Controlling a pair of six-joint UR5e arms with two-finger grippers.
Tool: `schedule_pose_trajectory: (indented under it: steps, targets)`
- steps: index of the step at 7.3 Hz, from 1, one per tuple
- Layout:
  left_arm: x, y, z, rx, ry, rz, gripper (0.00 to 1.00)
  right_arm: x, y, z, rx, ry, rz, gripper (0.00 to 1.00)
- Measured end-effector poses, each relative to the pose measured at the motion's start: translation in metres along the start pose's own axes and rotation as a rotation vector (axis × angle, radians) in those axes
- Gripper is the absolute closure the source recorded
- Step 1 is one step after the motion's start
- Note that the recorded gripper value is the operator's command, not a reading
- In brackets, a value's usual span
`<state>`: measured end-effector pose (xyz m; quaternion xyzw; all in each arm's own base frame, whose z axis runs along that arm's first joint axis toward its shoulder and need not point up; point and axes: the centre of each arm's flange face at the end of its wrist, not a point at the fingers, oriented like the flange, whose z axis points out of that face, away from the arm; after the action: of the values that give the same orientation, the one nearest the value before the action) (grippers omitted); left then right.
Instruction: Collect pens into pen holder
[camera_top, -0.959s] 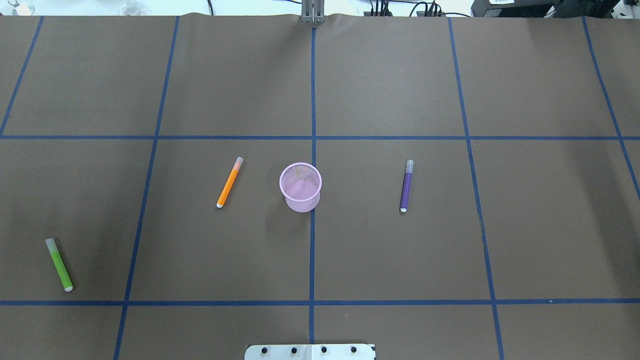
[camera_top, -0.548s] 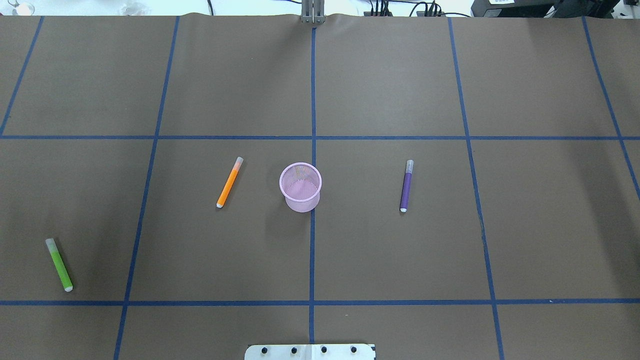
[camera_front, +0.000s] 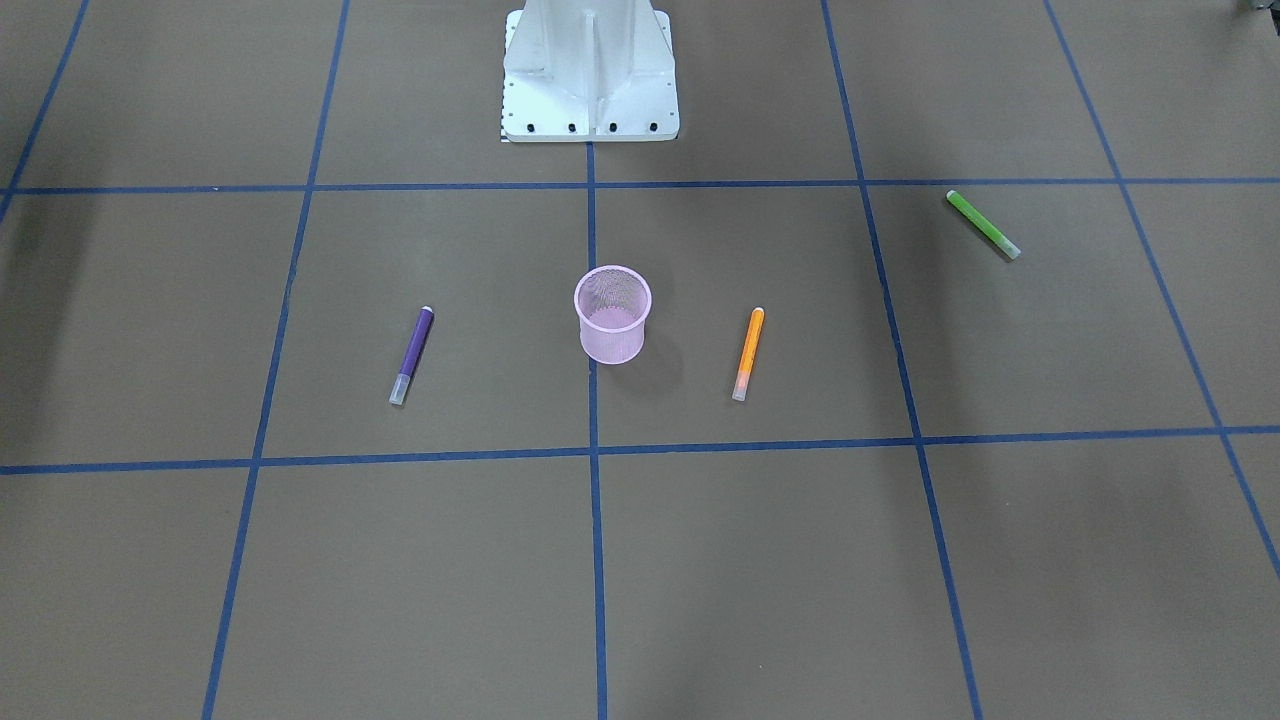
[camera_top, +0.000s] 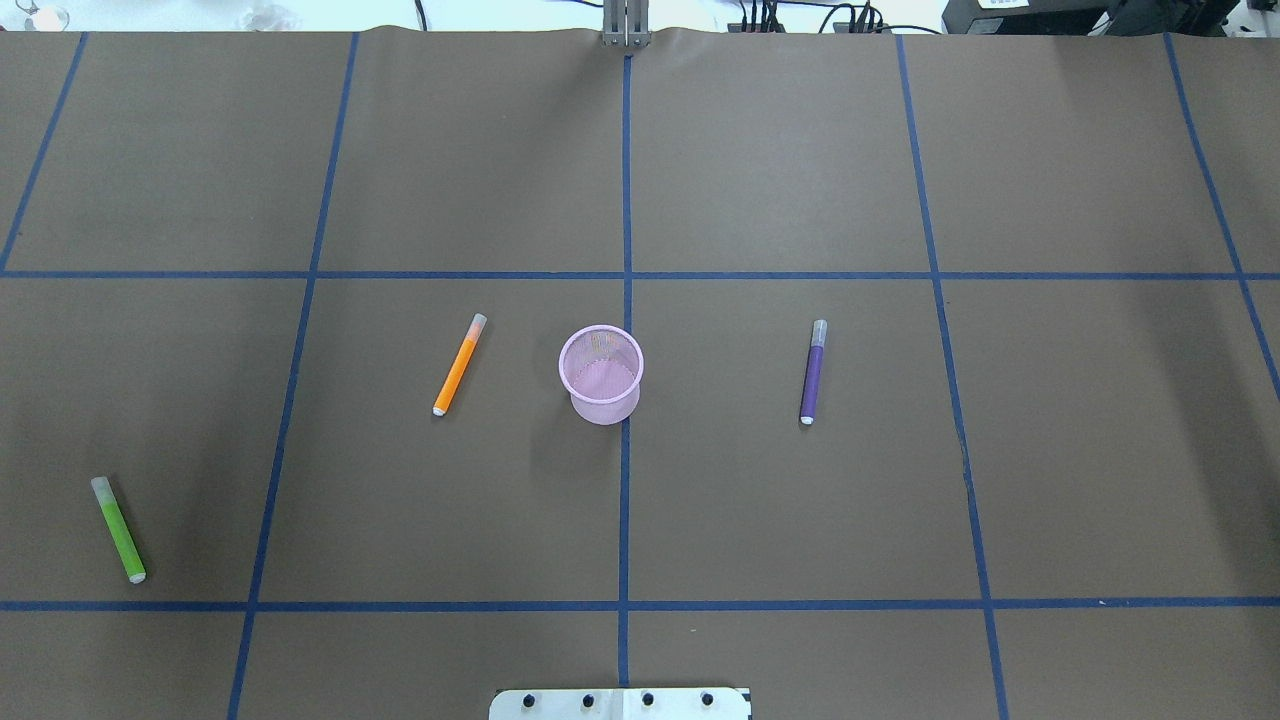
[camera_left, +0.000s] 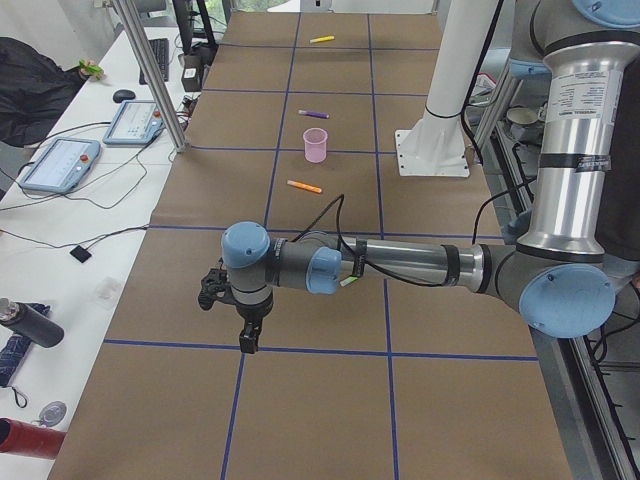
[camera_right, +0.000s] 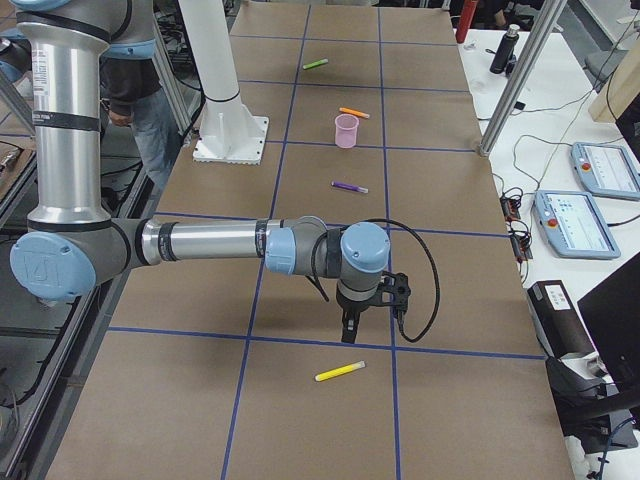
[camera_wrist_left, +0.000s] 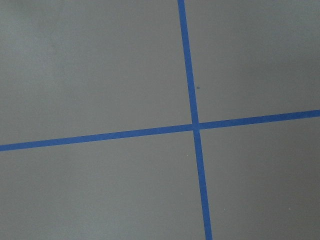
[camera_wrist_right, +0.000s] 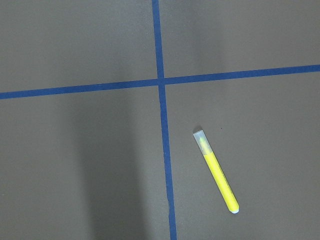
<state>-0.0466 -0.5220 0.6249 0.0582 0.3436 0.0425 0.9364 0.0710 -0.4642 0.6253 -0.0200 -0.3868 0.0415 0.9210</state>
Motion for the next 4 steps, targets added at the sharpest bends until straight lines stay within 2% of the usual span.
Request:
schedule_pose_trajectory:
  steps: [4]
  targets:
    - [0.027,-0.016,-0.017,0.053,0.036,-0.119,0.00,-0.008,0.000,-0.007,0.014,-0.001,-0.018,0.01]
